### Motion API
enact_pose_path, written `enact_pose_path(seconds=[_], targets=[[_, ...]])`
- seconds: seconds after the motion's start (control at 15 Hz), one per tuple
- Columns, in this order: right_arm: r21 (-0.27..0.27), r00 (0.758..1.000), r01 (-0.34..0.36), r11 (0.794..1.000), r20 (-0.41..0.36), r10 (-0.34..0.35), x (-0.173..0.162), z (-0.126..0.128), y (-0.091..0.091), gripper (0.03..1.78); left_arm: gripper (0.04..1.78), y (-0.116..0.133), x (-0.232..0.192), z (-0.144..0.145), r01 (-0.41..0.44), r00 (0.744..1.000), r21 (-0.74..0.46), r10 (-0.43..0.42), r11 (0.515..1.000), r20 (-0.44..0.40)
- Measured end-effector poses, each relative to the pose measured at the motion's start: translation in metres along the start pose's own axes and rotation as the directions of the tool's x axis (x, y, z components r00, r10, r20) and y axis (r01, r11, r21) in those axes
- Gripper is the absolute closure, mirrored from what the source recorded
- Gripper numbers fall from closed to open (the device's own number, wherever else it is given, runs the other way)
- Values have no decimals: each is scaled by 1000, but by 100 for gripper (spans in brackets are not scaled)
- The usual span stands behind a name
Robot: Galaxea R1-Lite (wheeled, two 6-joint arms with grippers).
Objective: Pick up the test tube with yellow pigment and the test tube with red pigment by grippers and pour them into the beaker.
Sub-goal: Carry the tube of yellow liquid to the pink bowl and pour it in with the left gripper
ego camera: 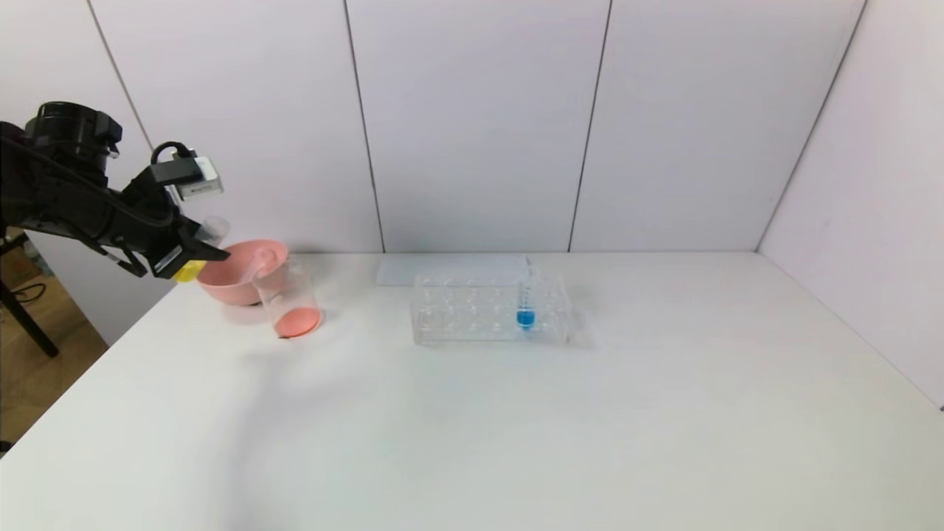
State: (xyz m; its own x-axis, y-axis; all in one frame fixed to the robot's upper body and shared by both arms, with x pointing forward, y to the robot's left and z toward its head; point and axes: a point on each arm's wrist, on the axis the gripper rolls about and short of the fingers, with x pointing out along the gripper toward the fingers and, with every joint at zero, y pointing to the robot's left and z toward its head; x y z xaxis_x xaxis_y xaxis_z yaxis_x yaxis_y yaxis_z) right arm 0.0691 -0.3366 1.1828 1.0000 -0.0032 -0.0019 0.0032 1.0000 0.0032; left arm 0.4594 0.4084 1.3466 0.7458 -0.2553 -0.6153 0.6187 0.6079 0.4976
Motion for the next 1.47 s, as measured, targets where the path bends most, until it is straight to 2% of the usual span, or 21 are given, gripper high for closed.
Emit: enact_pose_path(seconds=[0.4,0.67,1.0,1.47], targets=[[0,1000,0,1000,0,0,0,0,0,11,135,0,-2,5,64,997,129,-58,990,-46],[0,1000,0,1000,0,0,0,0,0,11,135,-7,-5,6,152,986,107,-143,983,-82],[0,1000,0,1000,0,0,0,0,0,11,135,-9,-4,6,181,981,139,-169,974,-92],[0,1000,0,1000,0,0,0,0,0,11,135,-11,-6,6,237,967,112,-223,965,-119]])
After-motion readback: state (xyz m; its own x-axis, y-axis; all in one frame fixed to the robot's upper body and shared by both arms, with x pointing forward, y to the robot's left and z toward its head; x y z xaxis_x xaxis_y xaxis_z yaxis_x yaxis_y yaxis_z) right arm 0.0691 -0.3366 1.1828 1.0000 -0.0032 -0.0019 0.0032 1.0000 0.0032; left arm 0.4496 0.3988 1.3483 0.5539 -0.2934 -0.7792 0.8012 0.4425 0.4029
